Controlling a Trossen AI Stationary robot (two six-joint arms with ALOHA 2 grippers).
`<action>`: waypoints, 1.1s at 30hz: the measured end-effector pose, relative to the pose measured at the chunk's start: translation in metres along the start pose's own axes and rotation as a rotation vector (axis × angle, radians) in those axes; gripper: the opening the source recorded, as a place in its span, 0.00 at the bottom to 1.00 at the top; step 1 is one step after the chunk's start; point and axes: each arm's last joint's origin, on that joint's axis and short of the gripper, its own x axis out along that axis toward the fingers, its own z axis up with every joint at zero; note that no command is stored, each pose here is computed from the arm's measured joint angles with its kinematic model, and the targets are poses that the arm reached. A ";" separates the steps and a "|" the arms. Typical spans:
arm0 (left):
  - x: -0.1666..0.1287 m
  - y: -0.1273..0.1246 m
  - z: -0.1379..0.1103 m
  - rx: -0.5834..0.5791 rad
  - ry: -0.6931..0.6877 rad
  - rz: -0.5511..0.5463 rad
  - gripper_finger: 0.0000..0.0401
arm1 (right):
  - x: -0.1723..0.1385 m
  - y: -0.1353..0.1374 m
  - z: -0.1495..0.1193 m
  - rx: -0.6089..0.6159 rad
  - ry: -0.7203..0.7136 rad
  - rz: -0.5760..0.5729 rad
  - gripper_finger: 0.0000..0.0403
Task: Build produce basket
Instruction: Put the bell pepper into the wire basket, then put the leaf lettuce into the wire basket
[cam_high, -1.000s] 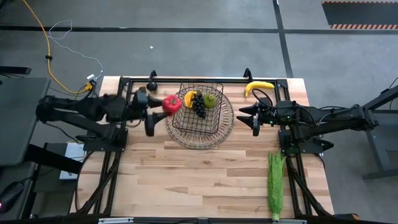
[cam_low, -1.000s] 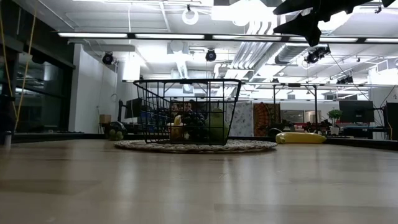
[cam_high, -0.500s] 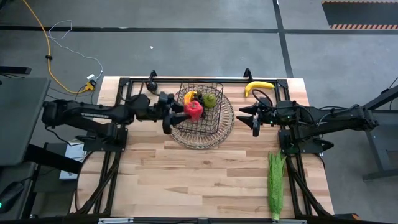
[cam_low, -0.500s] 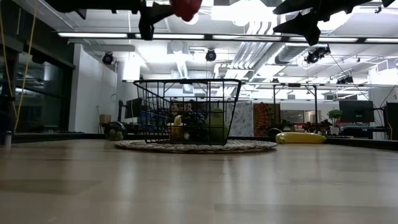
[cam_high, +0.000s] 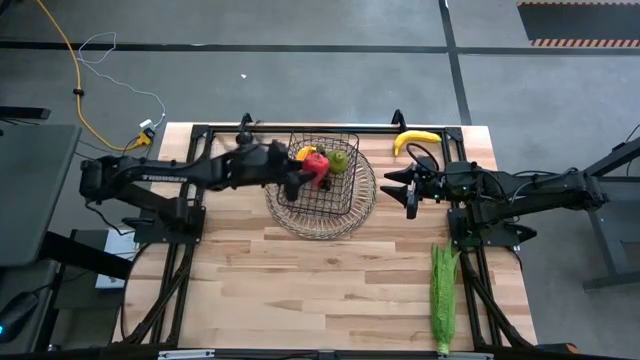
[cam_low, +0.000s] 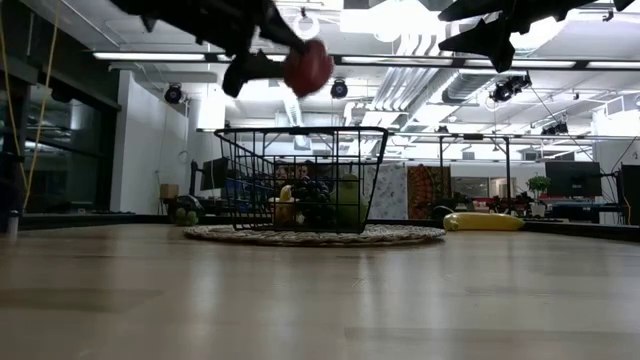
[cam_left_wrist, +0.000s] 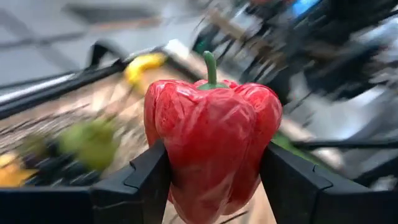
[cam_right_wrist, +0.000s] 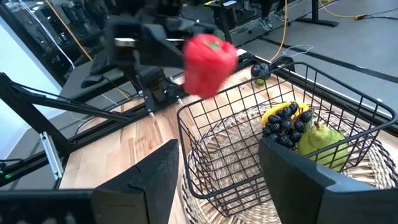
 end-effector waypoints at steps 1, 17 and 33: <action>0.005 0.001 0.003 0.006 0.058 0.040 0.51 | 0.000 0.000 0.000 0.000 -0.001 -0.002 0.53; 0.092 0.034 -0.004 0.146 0.703 0.292 0.53 | 0.000 0.000 0.000 0.000 -0.004 -0.014 0.53; 0.080 0.039 -0.002 0.186 0.780 0.317 0.81 | 0.000 -0.001 0.000 -0.001 0.002 -0.015 0.53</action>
